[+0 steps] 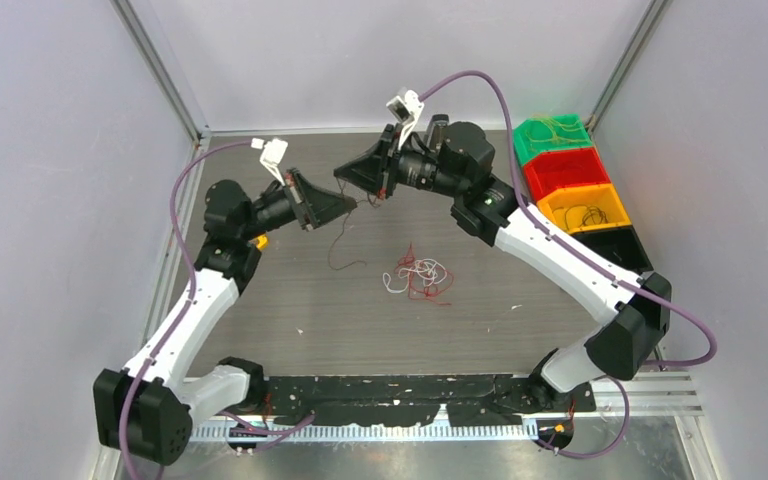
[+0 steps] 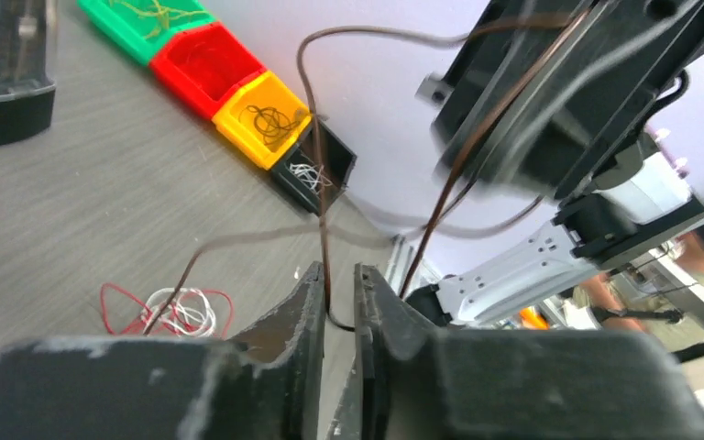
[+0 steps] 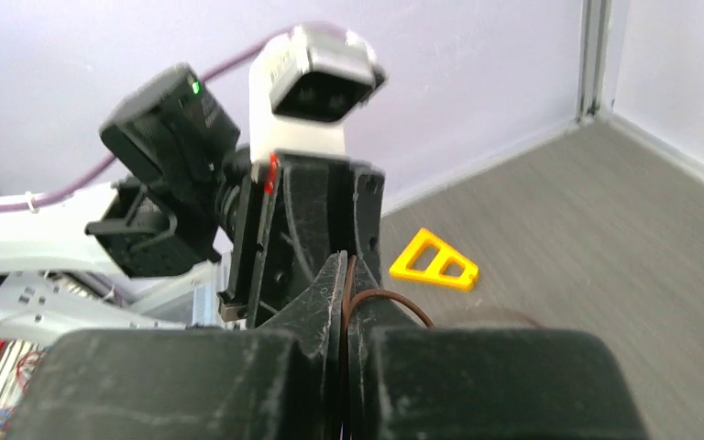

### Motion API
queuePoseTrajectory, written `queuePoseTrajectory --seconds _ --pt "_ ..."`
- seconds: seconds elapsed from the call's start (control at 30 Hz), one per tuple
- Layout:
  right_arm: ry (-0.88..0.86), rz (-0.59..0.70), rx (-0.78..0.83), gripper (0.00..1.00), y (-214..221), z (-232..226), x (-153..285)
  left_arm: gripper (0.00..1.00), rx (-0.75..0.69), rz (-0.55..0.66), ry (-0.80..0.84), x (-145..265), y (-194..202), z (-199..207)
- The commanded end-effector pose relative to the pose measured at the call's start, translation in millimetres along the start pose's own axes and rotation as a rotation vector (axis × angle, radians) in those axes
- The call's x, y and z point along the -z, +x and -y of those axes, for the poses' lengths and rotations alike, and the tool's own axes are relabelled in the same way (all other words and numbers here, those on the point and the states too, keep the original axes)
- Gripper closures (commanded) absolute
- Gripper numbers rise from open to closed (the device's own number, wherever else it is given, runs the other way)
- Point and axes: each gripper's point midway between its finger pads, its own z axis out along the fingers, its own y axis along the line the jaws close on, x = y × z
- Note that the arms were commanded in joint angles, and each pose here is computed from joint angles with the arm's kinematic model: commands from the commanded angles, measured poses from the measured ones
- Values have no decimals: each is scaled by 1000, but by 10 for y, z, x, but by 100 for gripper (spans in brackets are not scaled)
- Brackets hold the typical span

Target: Untangle the cables

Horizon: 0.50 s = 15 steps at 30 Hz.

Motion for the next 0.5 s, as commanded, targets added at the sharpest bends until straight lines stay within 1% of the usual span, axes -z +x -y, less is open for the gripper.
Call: queuePoseTrajectory --seconds 0.0,0.03,0.1,0.13,0.17,0.2,0.27,0.33,0.4,0.47 --pt "-55 386 210 95 -1338 -476 321 57 -22 12 46 388 39 -35" --pt "-45 383 232 95 -1335 -466 384 45 -89 22 25 513 -26 -87" --pt "-33 348 259 95 -1242 -434 446 28 -226 47 -102 771 -197 -264" --pt "-30 318 259 94 -1159 -413 453 18 -298 54 -164 877 -278 -302" --pt "-26 301 270 94 -1085 -397 481 6 -389 47 -185 937 -327 -266" --pt "-35 277 269 95 -1013 -400 488 1 -483 33 -194 971 -365 -222" --pt "-37 241 268 94 -882 -383 507 0 -589 47 -202 985 -479 -99" --pt "-53 208 257 95 -769 -384 508 1 -664 83 -136 914 -597 90" --pt "-80 175 255 94 -673 -406 500 0 -705 73 -91 803 -607 212" --pt "-105 137 275 94 -577 -420 503 0 -826 53 -54 681 -605 363"
